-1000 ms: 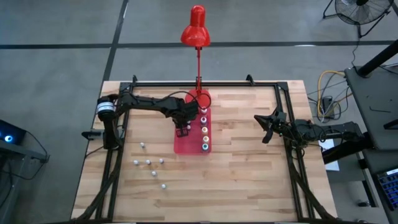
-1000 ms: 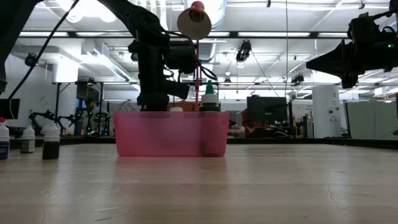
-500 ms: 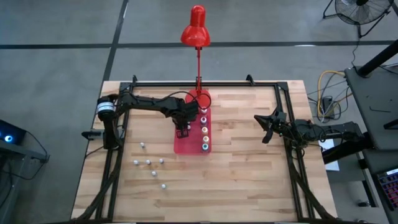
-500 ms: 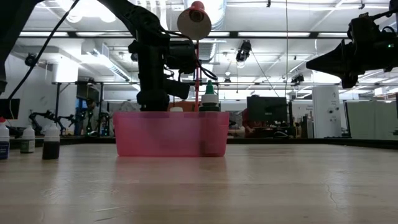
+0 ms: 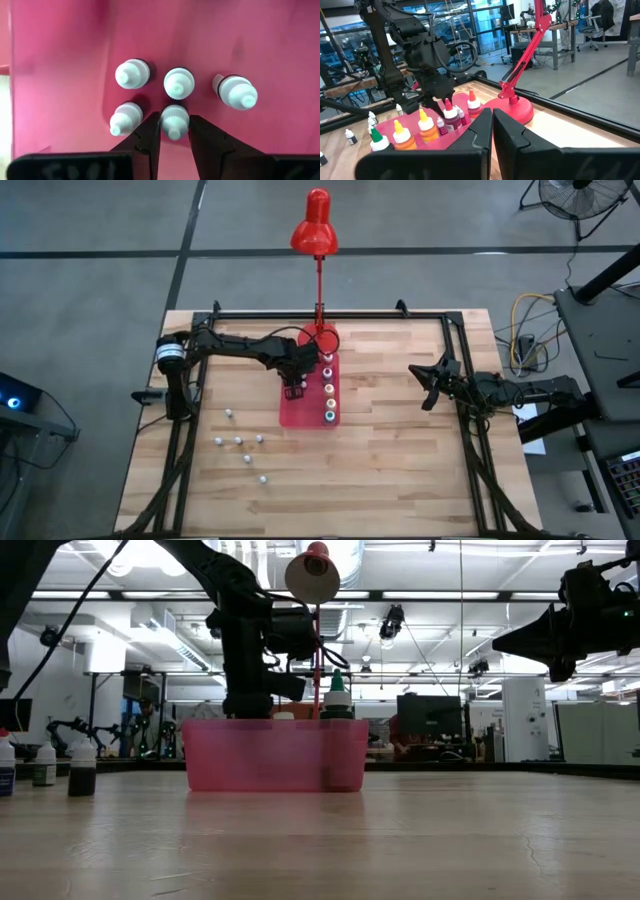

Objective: Pick & Place food coloring
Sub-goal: Put the small black food coloring bottle into the pink bin, then put the small red food coloring bottle into the pink bin

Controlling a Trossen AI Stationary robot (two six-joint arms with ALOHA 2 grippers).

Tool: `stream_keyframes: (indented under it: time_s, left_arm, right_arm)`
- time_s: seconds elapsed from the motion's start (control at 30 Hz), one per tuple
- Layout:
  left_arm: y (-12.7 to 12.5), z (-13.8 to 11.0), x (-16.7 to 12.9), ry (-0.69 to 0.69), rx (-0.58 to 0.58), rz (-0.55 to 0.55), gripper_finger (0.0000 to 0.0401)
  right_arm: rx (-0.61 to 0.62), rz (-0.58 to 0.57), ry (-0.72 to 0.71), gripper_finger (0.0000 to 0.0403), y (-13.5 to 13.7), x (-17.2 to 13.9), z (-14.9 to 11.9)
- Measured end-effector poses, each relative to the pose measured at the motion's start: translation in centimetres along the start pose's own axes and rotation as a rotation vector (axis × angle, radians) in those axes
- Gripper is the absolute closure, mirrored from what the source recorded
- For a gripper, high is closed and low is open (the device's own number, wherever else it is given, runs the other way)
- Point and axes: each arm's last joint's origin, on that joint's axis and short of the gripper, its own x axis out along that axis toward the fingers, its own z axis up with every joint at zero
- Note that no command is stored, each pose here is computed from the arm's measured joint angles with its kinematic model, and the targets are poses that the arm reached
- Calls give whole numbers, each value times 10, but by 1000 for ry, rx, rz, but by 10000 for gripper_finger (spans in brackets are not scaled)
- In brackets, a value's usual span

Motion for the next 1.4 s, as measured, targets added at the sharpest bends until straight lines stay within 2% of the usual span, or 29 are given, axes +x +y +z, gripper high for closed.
stream_keyframes:
  time_s: [0.3, 0.67, 0.9, 1.17, 1.4]
  left_arm:
    - [-1, -1, 0, 10, 2, -30, 323]
    - [0, -2, -5, 50, 0, -36, 268]
    - [2, 4, -19, 71, -1, -46, 261]
    - [5, 15, -51, 87, -32, -58, 261]
    - [-1, 18, -96, 5, -205, -54, 261]
  right_arm:
    - [0, 0, 0, 394, 0, 0, 0]
    - [0, -1, 0, 394, 0, 0, 0]
    - [0, -1, 0, 394, 0, 0, 0]
    - [0, 0, 0, 394, 0, 0, 0]
    - [0, 0, 0, 394, 0, 0, 0]
